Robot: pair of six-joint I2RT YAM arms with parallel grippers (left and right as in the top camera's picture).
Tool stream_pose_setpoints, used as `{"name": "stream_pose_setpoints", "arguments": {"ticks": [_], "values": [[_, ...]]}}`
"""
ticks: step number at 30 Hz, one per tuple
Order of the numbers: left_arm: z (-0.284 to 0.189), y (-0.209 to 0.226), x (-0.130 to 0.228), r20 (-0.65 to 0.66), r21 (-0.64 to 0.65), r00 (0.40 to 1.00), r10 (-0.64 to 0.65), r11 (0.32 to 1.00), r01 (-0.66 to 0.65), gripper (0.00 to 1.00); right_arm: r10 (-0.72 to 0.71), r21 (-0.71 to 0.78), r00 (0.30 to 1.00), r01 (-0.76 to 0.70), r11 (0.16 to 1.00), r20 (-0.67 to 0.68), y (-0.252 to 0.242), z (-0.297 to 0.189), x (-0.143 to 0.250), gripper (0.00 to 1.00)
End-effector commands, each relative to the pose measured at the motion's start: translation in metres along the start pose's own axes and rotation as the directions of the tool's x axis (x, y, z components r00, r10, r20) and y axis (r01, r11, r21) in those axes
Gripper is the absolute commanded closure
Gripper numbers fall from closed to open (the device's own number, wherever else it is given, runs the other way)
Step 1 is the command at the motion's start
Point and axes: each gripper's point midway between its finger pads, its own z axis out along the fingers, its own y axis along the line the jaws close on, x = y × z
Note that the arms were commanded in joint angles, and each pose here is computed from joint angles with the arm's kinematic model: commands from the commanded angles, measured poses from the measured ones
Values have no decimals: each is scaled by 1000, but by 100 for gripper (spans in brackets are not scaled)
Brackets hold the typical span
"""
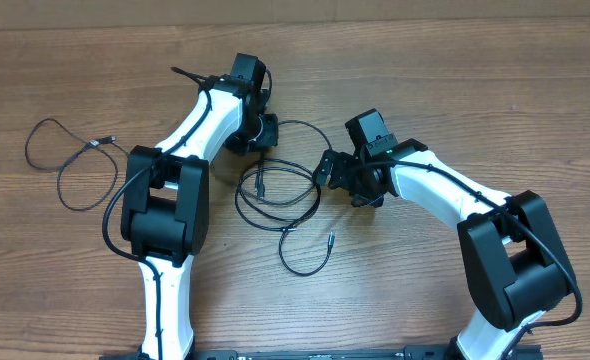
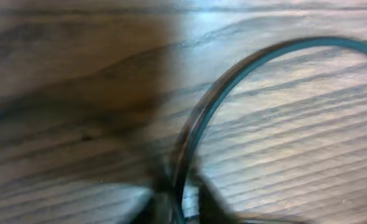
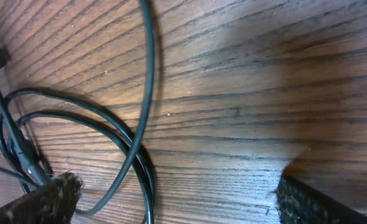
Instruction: Untangle cables
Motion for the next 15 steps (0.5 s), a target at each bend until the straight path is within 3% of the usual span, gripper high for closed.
{"name": "stream_pose_setpoints", "arguments": {"ticks": [1, 3, 7, 8, 10, 15], "values": [[36, 16, 30, -113, -54, 993, -15, 999, 9, 84, 4, 22, 1000, -5, 1000, 5, -6, 2, 0, 0], [36, 16, 30, -114, -54, 993, -15, 999, 9, 88, 4, 22, 1000, -5, 1000, 5, -6, 2, 0, 0], [36, 16, 30, -114, -54, 993, -15, 999, 9, 82, 4, 22, 1000, -5, 1000, 5, -6, 2, 0, 0], [36, 16, 30, -114, -54, 993, -15, 998, 9, 82, 4, 22, 1000, -5, 1000, 5, -6, 2, 0, 0], [36, 17, 31, -115, -54, 993, -16, 998, 9, 96, 4, 22, 1000, -5, 1000, 5, -6, 2, 0, 0], [36, 17, 31, -118, -55, 993, -16, 998, 10, 96, 4, 22, 1000, -5, 1000, 5, -6, 2, 0, 0]]}}
